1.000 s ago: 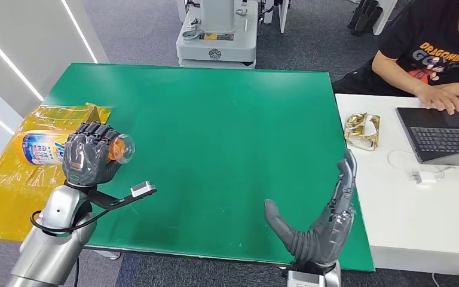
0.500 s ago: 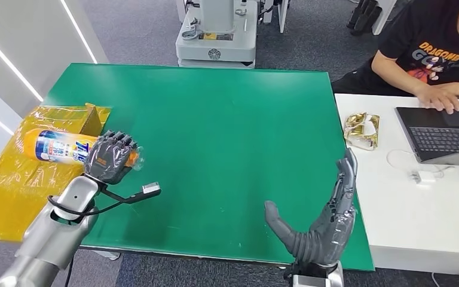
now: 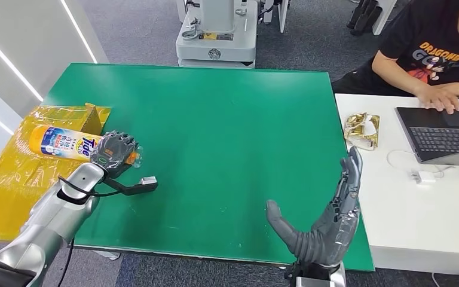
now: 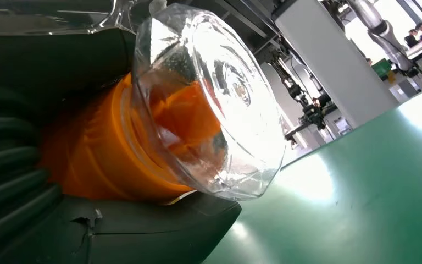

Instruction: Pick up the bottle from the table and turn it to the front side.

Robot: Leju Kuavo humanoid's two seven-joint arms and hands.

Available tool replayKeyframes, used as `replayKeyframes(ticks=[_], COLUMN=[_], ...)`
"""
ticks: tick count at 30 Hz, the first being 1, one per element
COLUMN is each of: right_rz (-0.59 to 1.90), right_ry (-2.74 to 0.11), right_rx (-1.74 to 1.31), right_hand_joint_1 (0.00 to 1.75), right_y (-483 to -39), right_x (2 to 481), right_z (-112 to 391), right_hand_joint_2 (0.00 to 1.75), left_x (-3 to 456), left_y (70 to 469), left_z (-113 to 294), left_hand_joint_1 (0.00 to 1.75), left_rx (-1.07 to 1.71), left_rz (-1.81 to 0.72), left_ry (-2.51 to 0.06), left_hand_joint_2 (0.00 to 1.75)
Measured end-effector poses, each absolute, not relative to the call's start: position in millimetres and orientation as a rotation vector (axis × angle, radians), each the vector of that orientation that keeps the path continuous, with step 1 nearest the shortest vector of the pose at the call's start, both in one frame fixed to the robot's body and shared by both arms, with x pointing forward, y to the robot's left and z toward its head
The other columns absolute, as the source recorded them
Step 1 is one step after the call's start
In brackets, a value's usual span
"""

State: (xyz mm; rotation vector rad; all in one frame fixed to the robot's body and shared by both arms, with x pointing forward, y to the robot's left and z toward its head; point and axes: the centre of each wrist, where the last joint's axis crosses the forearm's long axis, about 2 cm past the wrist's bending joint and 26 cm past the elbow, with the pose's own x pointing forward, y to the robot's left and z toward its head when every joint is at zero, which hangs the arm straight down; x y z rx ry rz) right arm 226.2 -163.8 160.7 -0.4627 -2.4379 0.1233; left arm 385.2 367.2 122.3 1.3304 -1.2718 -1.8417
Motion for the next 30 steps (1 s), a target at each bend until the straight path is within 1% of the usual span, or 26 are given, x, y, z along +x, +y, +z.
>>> replayKeyframes(ticks=[10, 21, 30], right_rz=[0.118, 0.114, 0.127], right_ry=[-2.432, -2.432, -2.425], right_rx=[-0.468, -0.479, -0.473], right_hand_joint_1=[0.0, 0.0, 0.0], right_y=[-164, -163, -160], right_x=[226, 229, 232], right_z=[161, 163, 161], right_hand_joint_2=[1.75, 1.75, 1.75], left_x=[387, 384, 379], left_y=[375, 395, 410], left_z=[114, 97, 92], left_hand_joint_1=[1.75, 1.75, 1.75], left_rx=[1.273, 1.216, 1.21], left_rz=[-1.878, -1.859, -1.839], left_ry=[-1.177, -0.992, -0.926], left_hand_joint_2=[1.75, 1.75, 1.75])
